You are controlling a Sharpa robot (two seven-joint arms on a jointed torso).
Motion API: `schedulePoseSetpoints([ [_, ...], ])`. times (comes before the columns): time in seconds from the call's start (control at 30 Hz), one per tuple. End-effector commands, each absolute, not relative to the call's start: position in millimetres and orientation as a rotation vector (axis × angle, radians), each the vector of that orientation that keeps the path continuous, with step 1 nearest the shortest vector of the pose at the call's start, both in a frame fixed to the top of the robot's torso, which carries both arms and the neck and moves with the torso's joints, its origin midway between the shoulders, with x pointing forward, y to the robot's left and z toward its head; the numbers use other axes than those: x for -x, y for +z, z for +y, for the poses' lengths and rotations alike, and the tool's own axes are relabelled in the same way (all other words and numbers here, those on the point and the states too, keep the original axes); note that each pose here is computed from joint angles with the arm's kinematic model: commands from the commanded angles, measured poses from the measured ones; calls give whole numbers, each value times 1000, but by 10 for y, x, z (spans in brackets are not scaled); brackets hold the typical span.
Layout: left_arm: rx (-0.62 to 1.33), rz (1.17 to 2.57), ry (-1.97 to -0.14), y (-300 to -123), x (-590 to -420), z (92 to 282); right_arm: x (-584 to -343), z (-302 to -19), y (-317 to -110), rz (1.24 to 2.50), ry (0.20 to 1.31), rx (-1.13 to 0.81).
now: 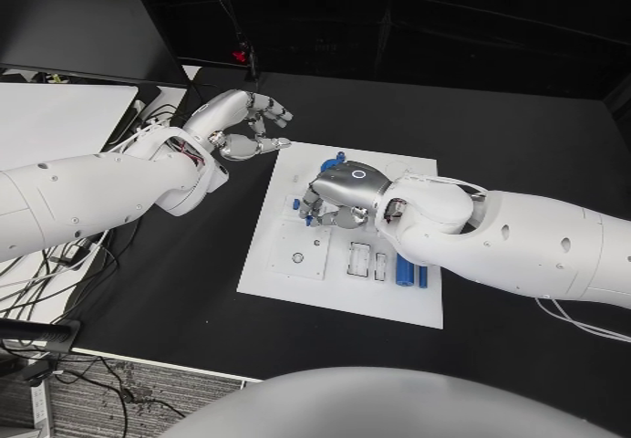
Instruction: Assemble the parts on the task board
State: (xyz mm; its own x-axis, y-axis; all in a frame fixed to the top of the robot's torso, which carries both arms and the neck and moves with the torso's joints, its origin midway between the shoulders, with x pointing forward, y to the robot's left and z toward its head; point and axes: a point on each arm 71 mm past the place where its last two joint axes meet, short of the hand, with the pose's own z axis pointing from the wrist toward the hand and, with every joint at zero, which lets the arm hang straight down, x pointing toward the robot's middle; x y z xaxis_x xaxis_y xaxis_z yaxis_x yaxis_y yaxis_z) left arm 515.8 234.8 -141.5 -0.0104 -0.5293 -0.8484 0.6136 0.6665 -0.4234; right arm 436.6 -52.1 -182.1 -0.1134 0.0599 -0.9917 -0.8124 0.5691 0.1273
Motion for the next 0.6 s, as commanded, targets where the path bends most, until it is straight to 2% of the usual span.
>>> schedulePoseSetpoints([
  [0.03,-88,1283,-917,-1394,-5154,2338,-4369,-498,-1874,1562,792,716],
  [0.6,-86,1284,-912,-1395,-5158,2356,-4370,-437,-1977,1581,732,797],
])
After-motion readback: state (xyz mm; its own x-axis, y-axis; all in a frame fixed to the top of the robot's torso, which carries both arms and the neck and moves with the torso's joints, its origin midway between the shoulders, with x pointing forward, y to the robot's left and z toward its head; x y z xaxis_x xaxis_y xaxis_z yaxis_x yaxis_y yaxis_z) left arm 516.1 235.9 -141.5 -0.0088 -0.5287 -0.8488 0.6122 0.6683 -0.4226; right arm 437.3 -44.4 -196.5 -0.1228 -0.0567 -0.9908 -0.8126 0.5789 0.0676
